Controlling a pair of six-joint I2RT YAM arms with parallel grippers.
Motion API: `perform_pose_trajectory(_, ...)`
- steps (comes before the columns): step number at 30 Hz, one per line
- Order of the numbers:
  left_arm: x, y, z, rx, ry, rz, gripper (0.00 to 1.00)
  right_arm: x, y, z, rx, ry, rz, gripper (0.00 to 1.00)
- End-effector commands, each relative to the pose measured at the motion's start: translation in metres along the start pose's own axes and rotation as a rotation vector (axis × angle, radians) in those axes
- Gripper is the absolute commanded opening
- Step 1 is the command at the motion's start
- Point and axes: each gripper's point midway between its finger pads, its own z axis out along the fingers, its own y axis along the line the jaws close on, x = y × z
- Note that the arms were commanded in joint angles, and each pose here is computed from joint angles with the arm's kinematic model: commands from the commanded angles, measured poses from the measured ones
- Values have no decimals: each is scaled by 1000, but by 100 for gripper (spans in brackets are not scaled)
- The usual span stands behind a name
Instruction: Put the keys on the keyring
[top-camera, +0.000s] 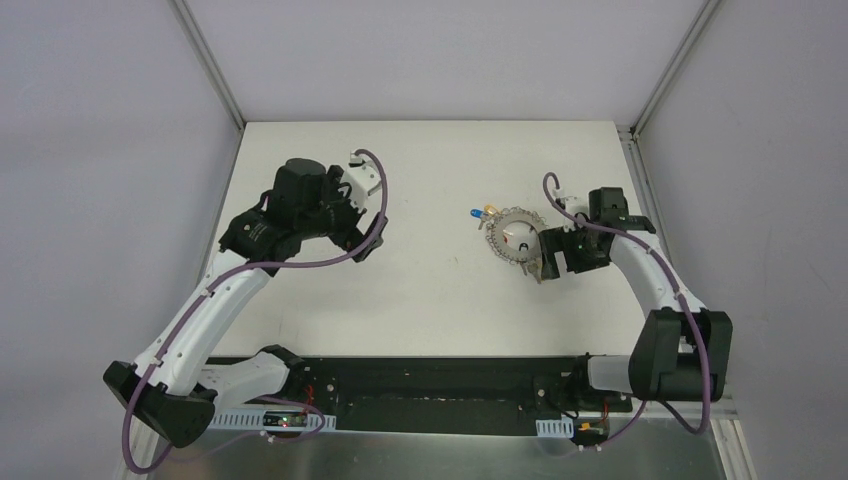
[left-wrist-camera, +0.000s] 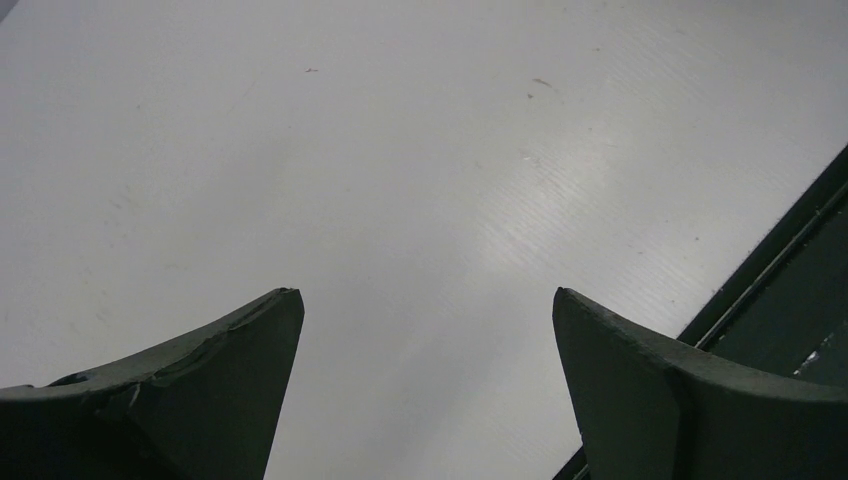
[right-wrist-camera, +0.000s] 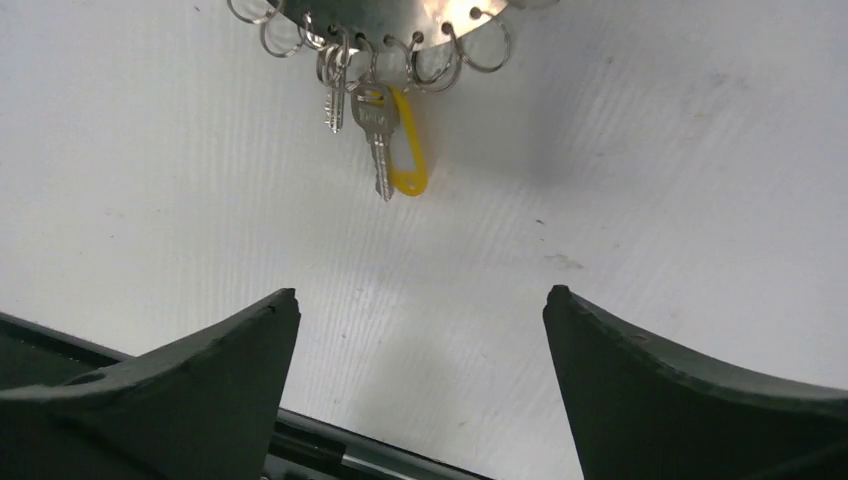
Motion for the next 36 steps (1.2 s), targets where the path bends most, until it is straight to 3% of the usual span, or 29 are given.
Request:
perform_pose_trajectory(1,7,32,-17,-196,-8,6,99,-31,1,-48,52,-140,-10,100)
perform_pose_trajectory(10,28,83,-50,-533,-71,-129,99,-100,11,-115,73,-425,39,100)
perform_pose_trajectory(16,39,111,-80,-715,-180,-280,99,-140,14,-155,89,-670,91,100)
perform_pose_trajectory(21,60,127,-95,-823,-217,-407,99,-155,33,-175,-3,-844,108,100)
perform_pose_trajectory(26,72,124,-92,-814,-278,-454,99,-149,59,-168,-148,-855,54,100)
perform_pose_trajectory(36,85,115,-58,-702,-289,-415,99,-137,57,-166,-158,-955,76,100)
